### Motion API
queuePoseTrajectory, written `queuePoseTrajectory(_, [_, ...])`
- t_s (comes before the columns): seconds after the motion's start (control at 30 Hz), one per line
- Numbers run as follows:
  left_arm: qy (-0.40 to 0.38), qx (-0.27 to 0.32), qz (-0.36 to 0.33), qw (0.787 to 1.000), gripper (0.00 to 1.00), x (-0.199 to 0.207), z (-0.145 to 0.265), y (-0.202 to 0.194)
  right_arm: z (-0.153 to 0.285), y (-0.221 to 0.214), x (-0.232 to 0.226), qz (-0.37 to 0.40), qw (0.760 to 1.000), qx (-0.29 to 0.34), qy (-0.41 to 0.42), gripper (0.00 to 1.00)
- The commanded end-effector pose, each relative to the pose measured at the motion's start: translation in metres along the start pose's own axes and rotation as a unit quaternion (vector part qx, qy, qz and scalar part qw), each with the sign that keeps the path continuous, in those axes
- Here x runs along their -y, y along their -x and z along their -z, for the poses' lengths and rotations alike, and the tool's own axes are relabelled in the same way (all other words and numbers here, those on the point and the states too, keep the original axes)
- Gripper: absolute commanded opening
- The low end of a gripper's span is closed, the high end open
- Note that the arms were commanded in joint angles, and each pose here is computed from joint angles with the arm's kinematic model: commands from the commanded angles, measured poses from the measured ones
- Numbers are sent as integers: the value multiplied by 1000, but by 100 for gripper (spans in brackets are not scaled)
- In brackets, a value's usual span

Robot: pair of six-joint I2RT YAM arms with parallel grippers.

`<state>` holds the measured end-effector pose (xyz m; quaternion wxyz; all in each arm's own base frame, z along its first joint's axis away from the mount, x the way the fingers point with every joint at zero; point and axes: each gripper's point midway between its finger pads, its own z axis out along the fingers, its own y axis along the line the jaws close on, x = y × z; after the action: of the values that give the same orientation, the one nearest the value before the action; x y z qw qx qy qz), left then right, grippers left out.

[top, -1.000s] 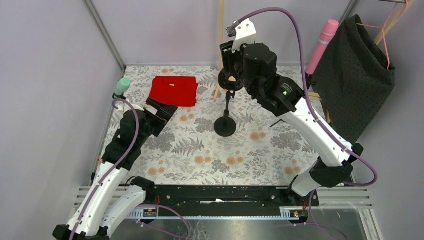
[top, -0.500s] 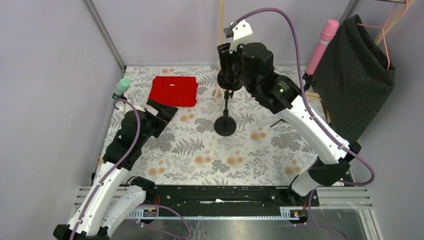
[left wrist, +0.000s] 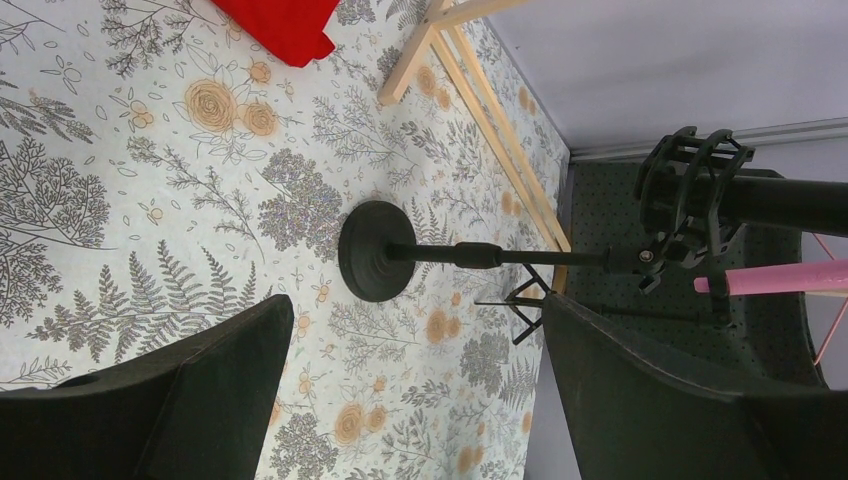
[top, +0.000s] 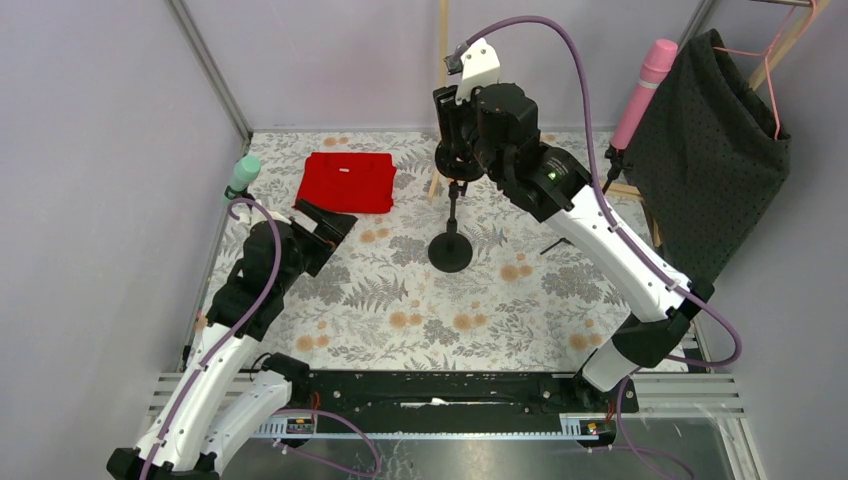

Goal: Attach the microphones to the stand

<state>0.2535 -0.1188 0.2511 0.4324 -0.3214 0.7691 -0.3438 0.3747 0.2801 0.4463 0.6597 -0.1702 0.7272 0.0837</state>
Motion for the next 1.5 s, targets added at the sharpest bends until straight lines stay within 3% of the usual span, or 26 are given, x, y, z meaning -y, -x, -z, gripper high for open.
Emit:
queuePoseTrajectory(0.0, [-23,10,-6,1000,99,11,1,6,-8,9,-1,-9,1000,22,5,0])
queuePoseTrajectory(0.5, [-21,2,-2,1000,99,8,-3,2,-12,-24,-2,-7,1000,-7,6,9])
queuePoseTrajectory(0.83, [-20,3,-1,1000,99,6,-4,1,-5,-20,-2,-13,1000,4,16,44])
queuePoseTrajectory(1.47, [-19,-2,4,1000,99,4,-6,-2,15,3,-8,-24,997,30,62,68])
